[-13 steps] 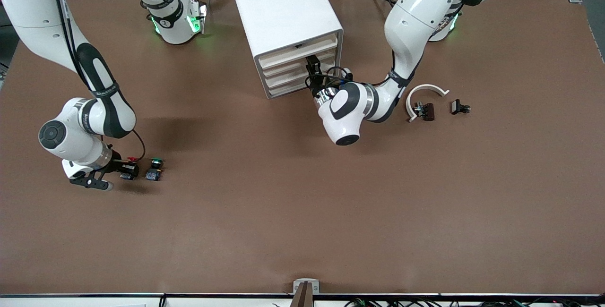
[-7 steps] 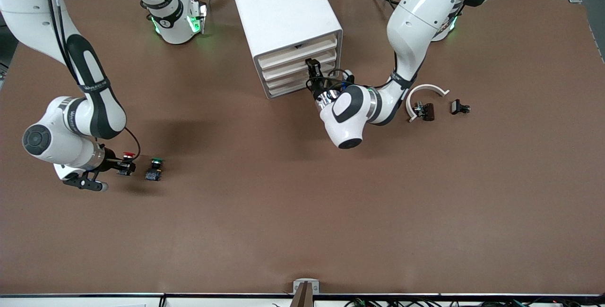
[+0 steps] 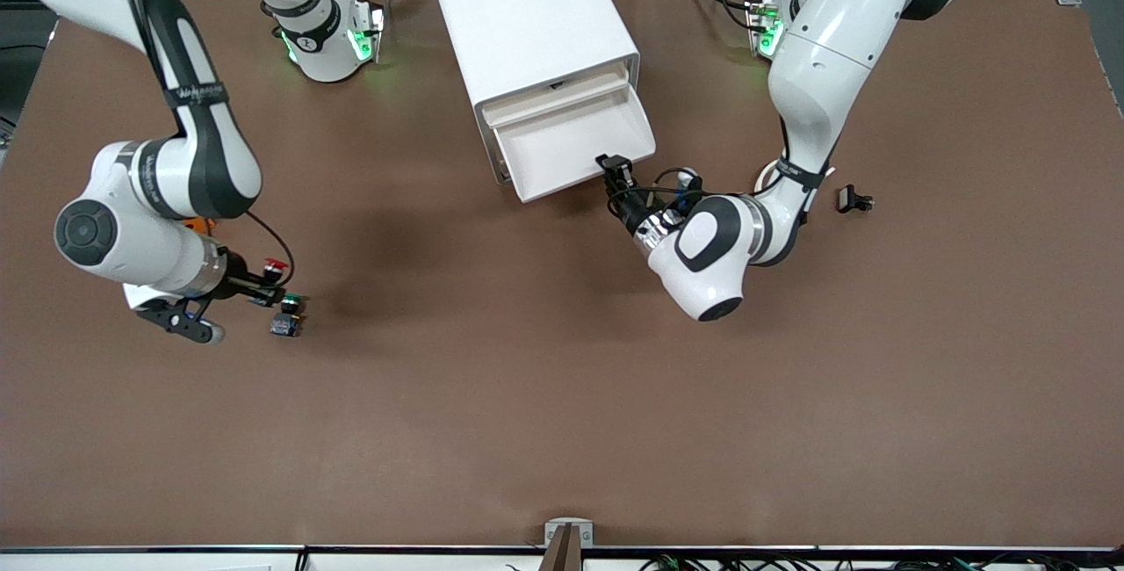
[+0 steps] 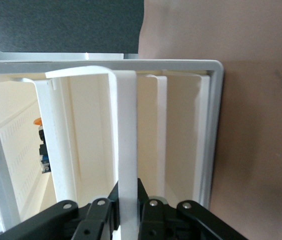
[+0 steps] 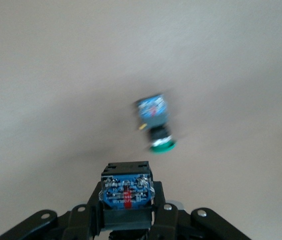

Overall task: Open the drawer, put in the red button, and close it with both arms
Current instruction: 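Pull the drawer open with the left gripper while the right gripper lifts the button, then carry the red button over the drawer with the right gripper while the left gripper withdraws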

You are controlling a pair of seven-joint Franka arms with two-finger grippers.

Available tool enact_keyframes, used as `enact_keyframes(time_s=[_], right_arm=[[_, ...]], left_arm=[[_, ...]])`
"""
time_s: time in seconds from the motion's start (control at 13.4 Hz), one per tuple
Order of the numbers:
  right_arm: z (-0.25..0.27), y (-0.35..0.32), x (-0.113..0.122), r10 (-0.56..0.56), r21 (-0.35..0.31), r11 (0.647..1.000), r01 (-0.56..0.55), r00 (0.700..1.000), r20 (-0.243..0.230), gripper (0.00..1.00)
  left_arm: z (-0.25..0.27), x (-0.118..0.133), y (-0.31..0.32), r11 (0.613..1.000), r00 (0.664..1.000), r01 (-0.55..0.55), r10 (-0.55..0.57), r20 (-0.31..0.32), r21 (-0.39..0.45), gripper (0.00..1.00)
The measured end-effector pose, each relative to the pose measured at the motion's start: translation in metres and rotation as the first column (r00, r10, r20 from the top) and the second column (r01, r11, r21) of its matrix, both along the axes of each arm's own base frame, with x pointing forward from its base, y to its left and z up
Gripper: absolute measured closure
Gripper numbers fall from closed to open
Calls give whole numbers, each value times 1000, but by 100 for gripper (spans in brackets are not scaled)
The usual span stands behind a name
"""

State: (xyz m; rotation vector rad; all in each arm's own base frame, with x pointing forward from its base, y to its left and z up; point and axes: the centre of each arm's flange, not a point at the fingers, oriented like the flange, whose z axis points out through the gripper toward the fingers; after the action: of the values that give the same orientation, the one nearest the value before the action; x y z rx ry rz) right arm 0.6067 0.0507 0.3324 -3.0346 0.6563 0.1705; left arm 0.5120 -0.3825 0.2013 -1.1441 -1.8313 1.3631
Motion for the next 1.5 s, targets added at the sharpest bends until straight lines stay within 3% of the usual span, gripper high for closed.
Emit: enact_keyframes(time_s=[0.22, 0.3, 0.67, 0.9, 1.2, 1.35, 1.5], right_arm=[[44, 78, -20, -89, 4, 996, 89, 996, -1, 59], [56, 106, -29, -118, -1, 993, 118, 993, -1, 59], [86, 244, -77, -268, -7, 963, 269, 963, 22, 59], [102, 312, -111, -333, 6, 943, 333, 942, 35, 59], [97, 390, -157, -365, 2, 931, 365, 931, 32, 59], [89, 411, -169, -379, 9, 925, 379, 925, 35, 59], [82, 423, -175, -393, 8, 920, 392, 919, 34, 59]], left_arm=[[6, 19, 13, 1000, 999, -17, 17, 49, -9, 89], [6, 26, 18, 999, 996, -27, 29, 84, -20, 84], [18, 64, 52, 996, 979, -62, 73, 192, -59, 27], [39, 94, 73, 992, 946, -44, 80, 314, -120, 0], [67, 126, 102, 934, 826, 166, 44, 562, -317, 0], [77, 142, 127, 912, 761, 236, 40, 648, -334, 0], [91, 157, 153, 879, 675, 329, 37, 737, -345, 0]])
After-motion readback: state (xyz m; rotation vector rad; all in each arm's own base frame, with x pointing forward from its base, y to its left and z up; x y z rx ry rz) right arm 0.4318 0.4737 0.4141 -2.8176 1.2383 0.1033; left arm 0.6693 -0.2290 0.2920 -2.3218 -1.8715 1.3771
